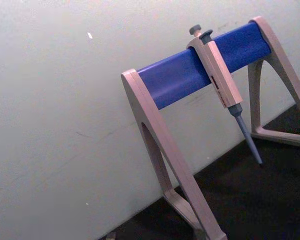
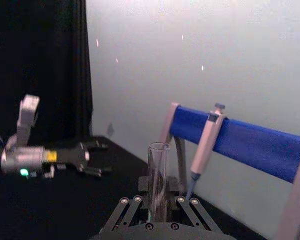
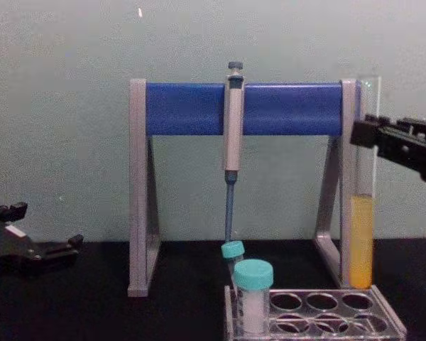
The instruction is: Pick up the test tube from the test tube rack, shake it, then place it back into the test tube rack.
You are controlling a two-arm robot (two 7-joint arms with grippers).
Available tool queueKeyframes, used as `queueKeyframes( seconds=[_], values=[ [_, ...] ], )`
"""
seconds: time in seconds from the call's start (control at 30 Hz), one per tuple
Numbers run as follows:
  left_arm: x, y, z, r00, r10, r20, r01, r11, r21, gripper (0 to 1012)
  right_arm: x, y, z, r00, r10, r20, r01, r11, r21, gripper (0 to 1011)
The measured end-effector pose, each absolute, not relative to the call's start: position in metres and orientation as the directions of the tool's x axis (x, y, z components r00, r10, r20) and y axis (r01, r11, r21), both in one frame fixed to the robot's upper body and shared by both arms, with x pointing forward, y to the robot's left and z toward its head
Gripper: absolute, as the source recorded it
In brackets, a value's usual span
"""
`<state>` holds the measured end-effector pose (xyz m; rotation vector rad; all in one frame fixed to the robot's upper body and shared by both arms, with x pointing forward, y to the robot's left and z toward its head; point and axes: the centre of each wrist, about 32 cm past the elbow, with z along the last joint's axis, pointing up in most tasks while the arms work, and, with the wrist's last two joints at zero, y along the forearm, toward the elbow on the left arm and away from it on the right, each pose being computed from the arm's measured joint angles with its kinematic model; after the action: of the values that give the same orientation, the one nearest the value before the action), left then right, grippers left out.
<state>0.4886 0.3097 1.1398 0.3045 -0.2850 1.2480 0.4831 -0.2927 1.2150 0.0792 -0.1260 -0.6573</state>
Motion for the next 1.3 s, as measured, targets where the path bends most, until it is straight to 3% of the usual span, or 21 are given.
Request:
queueKeyframes(
  seconds=[0.3, 0.5, 0.73, 1.03, 1.3],
  values=[
    [0.489, 0.31, 1.14, 0.292, 0.88, 0.374, -0.955, 0.287, 0.07, 1001, 0.475, -0.302, 1.224, 0.709, -0.669, 0.222, 0.677, 0.734, 0.047, 229],
    [0.489, 0.31, 1.14, 0.292, 0.88, 0.374, -0.955, 0.287, 0.07, 1001, 0.475, -0.294, 1.222, 0.637, -0.725, 0.262, 0.731, 0.676, 0.094, 229],
    [0.489, 0.31, 1.14, 0.292, 0.88, 0.374, -0.955, 0.287, 0.07, 1001, 0.483, -0.281, 1.215, 0.617, -0.758, 0.213, 0.746, 0.649, 0.15, 229],
    [0.489, 0.31, 1.14, 0.292, 0.88, 0.374, -0.955, 0.287, 0.07, 1001, 0.49, -0.27, 1.209, 0.68, -0.729, 0.076, 0.708, 0.68, 0.191, 229],
    [0.489, 0.31, 1.14, 0.292, 0.88, 0.374, -0.955, 0.287, 0.07, 1001, 0.492, -0.278, 1.209, 0.785, -0.617, -0.06, 0.614, 0.762, 0.206, 229]
  ],
)
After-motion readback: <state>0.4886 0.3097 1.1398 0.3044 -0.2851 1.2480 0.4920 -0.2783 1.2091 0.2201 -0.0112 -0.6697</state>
